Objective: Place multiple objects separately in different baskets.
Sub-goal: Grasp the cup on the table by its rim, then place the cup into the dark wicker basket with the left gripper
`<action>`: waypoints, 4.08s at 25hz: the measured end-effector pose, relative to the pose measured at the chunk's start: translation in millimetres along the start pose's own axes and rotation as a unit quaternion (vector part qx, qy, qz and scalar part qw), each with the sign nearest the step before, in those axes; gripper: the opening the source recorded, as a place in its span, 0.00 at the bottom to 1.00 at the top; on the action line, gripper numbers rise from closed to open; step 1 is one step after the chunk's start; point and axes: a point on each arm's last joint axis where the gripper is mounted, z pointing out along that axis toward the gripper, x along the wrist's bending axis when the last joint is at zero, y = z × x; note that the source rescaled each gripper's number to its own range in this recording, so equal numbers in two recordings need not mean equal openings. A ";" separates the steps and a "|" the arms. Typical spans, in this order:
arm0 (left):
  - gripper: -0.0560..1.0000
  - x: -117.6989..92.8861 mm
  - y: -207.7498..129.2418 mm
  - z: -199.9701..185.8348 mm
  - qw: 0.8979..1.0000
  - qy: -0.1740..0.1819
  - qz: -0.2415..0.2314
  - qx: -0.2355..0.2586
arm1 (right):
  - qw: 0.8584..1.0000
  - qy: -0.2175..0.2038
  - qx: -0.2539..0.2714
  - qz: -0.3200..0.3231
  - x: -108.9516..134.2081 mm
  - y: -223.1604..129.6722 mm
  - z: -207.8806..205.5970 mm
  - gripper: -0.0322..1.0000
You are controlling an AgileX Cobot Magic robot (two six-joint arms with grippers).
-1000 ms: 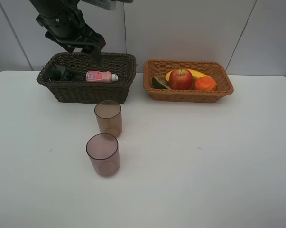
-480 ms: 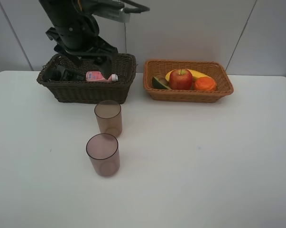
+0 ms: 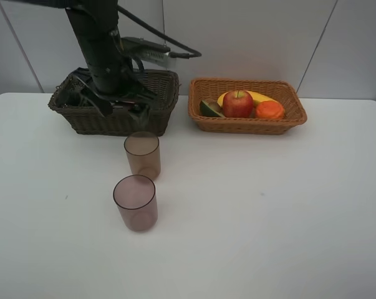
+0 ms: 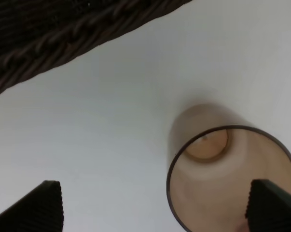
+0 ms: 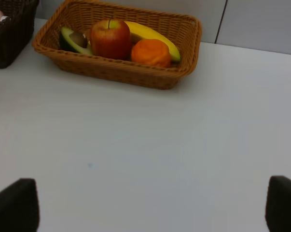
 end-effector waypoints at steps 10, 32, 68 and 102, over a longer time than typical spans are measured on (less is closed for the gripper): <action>1.00 -0.1 0.5 38.8 0.999 0.003 -0.002 0.047 | 1.000 0.000 0.000 0.000 0.0 0.0 0.0 0.98; 0.95 -2.9 -2.2 69.6 0.996 -0.010 -0.015 0.086 | 1.000 0.000 0.000 0.000 0.0 0.0 0.0 0.98; 0.05 -5.9 0.0 63.4 0.995 -0.023 -0.023 0.097 | 1.000 0.000 0.000 0.000 0.0 0.0 0.0 0.98; 0.05 45.8 73.2 -46.2 0.995 -0.015 -0.063 -0.078 | 1.000 0.000 0.000 0.000 0.0 0.0 0.0 0.98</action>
